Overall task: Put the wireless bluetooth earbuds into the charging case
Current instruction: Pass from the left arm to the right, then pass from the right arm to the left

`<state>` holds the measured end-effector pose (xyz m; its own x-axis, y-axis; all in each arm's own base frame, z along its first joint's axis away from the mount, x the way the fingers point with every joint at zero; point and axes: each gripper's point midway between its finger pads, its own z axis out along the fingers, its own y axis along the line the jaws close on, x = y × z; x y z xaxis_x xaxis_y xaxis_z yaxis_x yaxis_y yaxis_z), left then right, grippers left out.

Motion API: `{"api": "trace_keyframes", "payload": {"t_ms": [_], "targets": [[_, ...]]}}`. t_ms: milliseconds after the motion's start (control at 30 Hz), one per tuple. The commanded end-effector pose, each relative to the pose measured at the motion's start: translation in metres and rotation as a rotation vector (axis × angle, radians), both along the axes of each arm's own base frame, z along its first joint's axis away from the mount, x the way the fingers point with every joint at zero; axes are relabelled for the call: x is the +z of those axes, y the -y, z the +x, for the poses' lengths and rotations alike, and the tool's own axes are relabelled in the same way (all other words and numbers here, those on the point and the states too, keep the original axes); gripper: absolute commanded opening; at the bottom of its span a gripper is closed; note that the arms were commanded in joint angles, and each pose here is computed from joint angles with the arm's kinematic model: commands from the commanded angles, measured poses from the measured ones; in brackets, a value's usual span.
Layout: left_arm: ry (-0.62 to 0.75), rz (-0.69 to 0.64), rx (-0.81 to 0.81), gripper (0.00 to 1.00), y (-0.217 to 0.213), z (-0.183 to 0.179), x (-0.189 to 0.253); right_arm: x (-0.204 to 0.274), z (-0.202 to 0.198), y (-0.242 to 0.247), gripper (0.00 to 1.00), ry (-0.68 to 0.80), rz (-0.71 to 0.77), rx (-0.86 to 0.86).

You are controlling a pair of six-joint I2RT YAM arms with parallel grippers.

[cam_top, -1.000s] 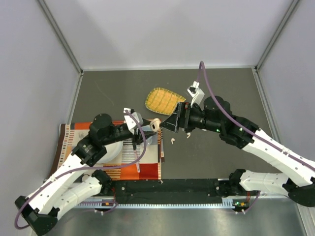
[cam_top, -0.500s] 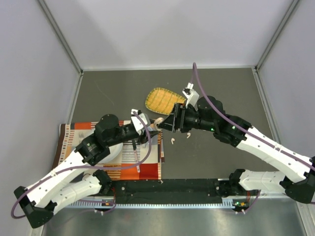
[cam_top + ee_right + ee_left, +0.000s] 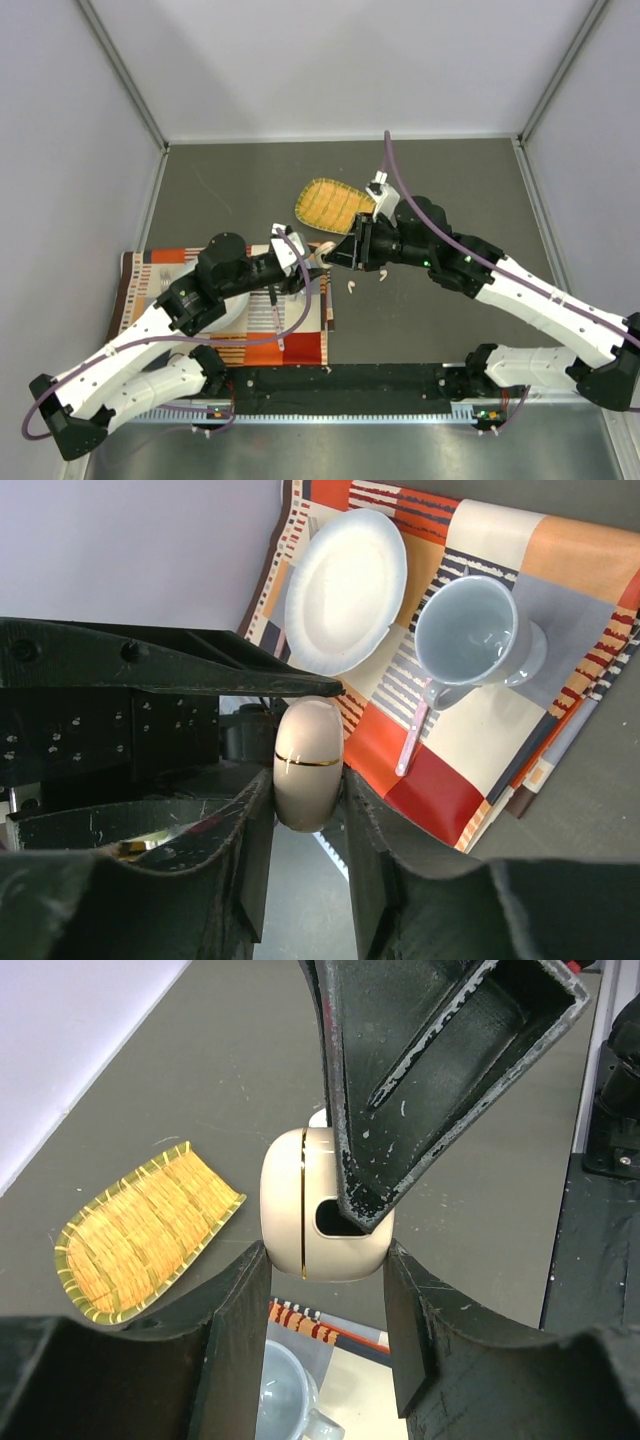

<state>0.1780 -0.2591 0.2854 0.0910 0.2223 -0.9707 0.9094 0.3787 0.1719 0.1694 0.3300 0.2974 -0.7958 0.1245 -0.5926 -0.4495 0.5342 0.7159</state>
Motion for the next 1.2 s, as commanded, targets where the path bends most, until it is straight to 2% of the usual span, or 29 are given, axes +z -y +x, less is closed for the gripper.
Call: {"api": "trace_keyframes", "payload": {"t_ms": [0, 133, 200, 267, 400, 533, 633, 733, 800, 833, 933, 1033, 1167], "targets": [[0.07, -0.074, -0.018, 0.0, 0.002, -0.004, 0.036, 0.007, -0.003, -0.003, 0.24, 0.038, 0.022, 0.016], [0.066, -0.087, -0.021, 0.01, 0.001, -0.007, 0.037, 0.008, -0.002, -0.002, 0.07, 0.059, 0.037, 0.012], [0.066, -0.1, -0.022, 0.12, 0.0, -0.009, 0.039, 0.01, -0.002, 0.002, 0.0, 0.074, 0.043, 0.004], [0.055, -0.117, -0.021, 0.27, -0.001, -0.011, 0.039, 0.014, -0.001, 0.005, 0.0, 0.1, 0.063, -0.005], [0.057, -0.209, 0.016, 0.41, -0.009, -0.013, 0.054, 0.024, 0.002, 0.014, 0.0, 0.16, 0.124, -0.051], [0.035, -0.306, 0.047, 0.46, -0.018, -0.019, 0.062, 0.033, 0.005, 0.028, 0.0, 0.238, 0.181, -0.109], [0.056, -0.391, 0.067, 0.65, -0.024, -0.02, 0.071, 0.044, 0.005, 0.038, 0.0, 0.299, 0.219, -0.135], [-0.017, -0.449, 0.112, 0.83, -0.028, -0.017, 0.074, 0.053, 0.006, 0.045, 0.0, 0.356, 0.255, -0.156], [-0.076, -0.484, 0.101, 0.88, -0.024, -0.018, 0.076, 0.059, 0.003, 0.046, 0.0, 0.409, 0.312, -0.144], [-0.125, -0.51, 0.087, 0.99, -0.021, -0.021, 0.078, 0.065, 0.0, 0.05, 0.0, 0.43, 0.344, -0.148], [-0.223, -0.564, 0.075, 0.99, -0.011, -0.02, 0.081, 0.075, -0.011, 0.055, 0.0, 0.496, 0.427, -0.113], [-0.274, -0.622, -0.015, 0.99, 0.002, -0.028, 0.086, 0.081, -0.023, 0.054, 0.0, 0.557, 0.458, -0.053], [-0.287, -0.703, -0.112, 0.99, 0.011, -0.036, 0.097, 0.095, -0.04, 0.054, 0.0, 0.623, 0.522, 0.027]]}}
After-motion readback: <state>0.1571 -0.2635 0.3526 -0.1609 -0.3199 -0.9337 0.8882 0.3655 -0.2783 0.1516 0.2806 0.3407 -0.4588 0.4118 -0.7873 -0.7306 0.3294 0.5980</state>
